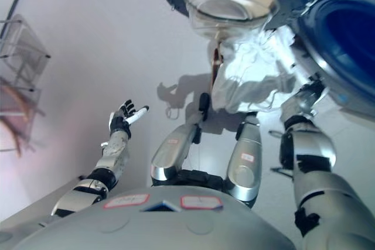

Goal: Put the clothes in the basket into the washing machine.

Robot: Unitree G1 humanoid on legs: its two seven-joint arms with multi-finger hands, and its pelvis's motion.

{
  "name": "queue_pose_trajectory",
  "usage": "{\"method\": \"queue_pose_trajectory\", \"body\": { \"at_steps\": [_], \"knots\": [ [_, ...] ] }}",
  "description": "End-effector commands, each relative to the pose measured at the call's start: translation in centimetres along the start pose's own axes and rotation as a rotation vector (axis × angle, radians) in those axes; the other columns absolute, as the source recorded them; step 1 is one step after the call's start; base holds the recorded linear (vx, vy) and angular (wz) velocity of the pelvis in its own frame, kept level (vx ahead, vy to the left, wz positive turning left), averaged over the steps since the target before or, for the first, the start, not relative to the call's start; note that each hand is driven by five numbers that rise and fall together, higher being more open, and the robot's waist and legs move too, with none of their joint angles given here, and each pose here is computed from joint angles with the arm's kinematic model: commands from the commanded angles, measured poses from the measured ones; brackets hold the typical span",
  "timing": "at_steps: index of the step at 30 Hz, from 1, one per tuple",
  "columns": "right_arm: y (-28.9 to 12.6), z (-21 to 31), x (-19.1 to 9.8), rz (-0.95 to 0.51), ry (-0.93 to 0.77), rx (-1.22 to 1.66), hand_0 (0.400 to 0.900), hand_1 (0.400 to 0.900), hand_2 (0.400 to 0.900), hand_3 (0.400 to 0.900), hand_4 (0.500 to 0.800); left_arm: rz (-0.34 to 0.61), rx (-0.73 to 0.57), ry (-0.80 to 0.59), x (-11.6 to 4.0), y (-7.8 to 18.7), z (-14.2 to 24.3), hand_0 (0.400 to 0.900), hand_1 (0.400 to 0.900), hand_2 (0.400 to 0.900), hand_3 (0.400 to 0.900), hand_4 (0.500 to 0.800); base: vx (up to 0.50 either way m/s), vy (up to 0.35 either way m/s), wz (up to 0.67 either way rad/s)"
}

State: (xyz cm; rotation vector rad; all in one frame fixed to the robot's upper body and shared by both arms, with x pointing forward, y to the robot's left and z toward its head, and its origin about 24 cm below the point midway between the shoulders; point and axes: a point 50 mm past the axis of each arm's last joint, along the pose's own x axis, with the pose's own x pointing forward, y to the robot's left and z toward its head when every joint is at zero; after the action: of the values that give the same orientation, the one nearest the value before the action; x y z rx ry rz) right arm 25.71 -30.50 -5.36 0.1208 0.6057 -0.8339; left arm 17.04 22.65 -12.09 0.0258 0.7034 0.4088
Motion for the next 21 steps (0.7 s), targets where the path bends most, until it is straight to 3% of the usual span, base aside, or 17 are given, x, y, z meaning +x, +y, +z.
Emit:
{"method": "queue_pose_trajectory", "body": {
  "at_steps": [1,7,11,12,16,21],
  "knots": [
    [-1.1,-3.6,-0.7,0.106,-0.047,-0.420,0.900,0.900,0.900,0.900,0.800,0.100,0.049,0.051,0.1,3.7,-1.1,0.900,0.900,0.900,0.900,0.800,0.057,-0.005,-0.05],
    [-2.8,-11.9,-3.5,0.319,0.049,-1.001,0.900,0.900,0.900,0.900,0.800,0.047,0.204,0.138,-0.5,4.0,-3.1,0.900,0.900,0.900,0.900,0.800,0.085,0.014,-0.04],
    [-4.1,-15.1,-5.1,0.392,0.111,-1.139,0.900,0.900,0.900,0.900,0.800,0.025,0.240,0.177,-0.8,4.1,-4.0,0.900,0.900,0.900,0.900,0.800,0.094,0.025,-0.05],
    [-4.3,-17.1,-6.3,0.467,0.141,-1.237,0.900,0.900,0.900,0.900,0.800,0.006,0.271,0.207,-1.0,4.2,-4.6,0.900,0.900,0.900,0.900,0.800,0.105,0.024,-0.07],
    [-5.7,-19.8,-8.1,0.507,0.270,-1.214,0.900,0.900,0.900,0.900,0.800,-0.070,0.327,0.247,-1.6,3.5,-5.8,0.900,0.900,0.900,0.900,0.800,0.115,0.033,-0.09],
    [-7.1,-21.4,-9.2,0.442,0.413,-1.071,0.900,0.900,0.900,0.900,0.800,-0.107,0.343,0.310,-2.6,3.1,-7.4,0.900,0.900,0.900,0.900,0.800,0.107,0.031,-0.07]
  ]
}}
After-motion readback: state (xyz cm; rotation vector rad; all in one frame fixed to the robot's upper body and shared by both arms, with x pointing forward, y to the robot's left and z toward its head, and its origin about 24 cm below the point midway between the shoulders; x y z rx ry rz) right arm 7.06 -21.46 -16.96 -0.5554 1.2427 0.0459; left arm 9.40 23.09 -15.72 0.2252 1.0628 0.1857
